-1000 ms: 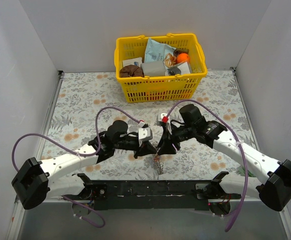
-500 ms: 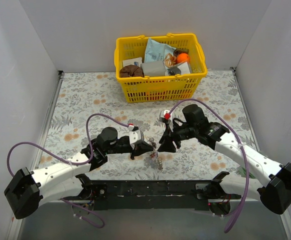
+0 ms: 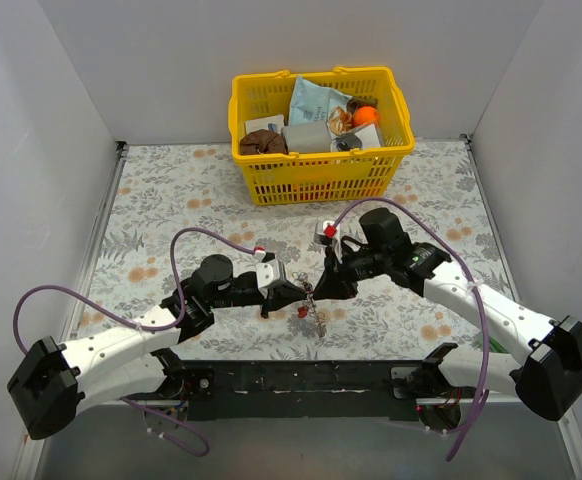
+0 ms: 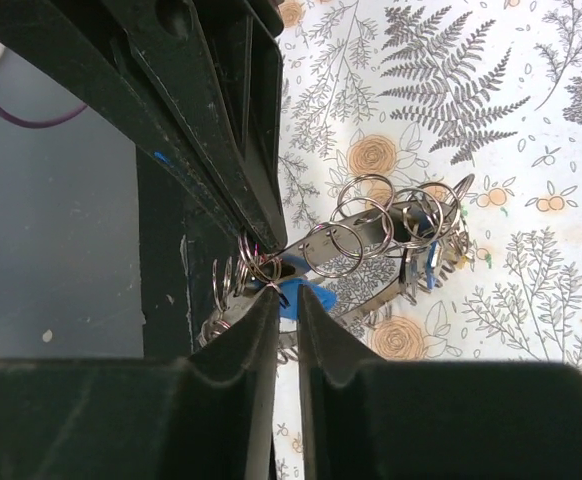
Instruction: Put the keys on the keyring
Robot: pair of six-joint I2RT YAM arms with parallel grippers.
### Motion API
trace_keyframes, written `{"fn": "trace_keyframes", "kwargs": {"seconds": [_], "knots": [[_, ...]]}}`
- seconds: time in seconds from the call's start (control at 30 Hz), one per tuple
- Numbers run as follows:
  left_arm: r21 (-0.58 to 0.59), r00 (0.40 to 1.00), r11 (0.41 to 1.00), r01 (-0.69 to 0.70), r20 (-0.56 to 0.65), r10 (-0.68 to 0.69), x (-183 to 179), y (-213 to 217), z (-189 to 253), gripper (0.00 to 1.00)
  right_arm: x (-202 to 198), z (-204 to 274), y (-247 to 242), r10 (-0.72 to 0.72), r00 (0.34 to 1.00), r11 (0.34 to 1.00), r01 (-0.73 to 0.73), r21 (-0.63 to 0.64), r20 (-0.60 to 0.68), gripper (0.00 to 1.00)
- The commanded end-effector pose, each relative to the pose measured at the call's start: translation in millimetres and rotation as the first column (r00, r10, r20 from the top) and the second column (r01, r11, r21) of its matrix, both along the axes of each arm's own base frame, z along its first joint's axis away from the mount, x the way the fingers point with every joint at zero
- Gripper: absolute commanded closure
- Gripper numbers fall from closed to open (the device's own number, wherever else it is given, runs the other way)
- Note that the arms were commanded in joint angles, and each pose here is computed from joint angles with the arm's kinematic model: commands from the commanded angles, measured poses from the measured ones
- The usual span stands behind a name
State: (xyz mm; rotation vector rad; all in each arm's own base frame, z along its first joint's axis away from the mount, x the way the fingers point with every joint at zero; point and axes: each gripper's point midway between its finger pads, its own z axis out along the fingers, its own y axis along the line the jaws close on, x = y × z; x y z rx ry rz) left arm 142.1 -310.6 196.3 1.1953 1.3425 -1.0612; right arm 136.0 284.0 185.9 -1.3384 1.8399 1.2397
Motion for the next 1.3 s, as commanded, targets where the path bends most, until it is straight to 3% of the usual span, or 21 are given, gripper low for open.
{"fn": "trace_keyframes", "kwargs": {"seconds": [0.0,0.33,1.27], "knots": [[-0.069,0.998,0.998,0.0,0.069,0.004,-0.5,1.0,22.9,1.0,-2.0,-0.5,3.3,0.028,1.0,0.999,-0.028,0.029,-0.006,0.85],[-0.105,0.996,0.994,0.005,0.094,0.004,-2.9,2.9,32.3,1.0,-4.2,-9.6,2.6,0.045,0.999,0.999,-0.045,0.023,-0.021,0.97],[-0.153,0.992,0.985,0.078,0.112,-0.062,-11.8,-3.9,41.3,1.0,-10.0,-20.2,8.1,0.115,0.992,0.992,-0.112,0.062,-0.058,0.99]]}}
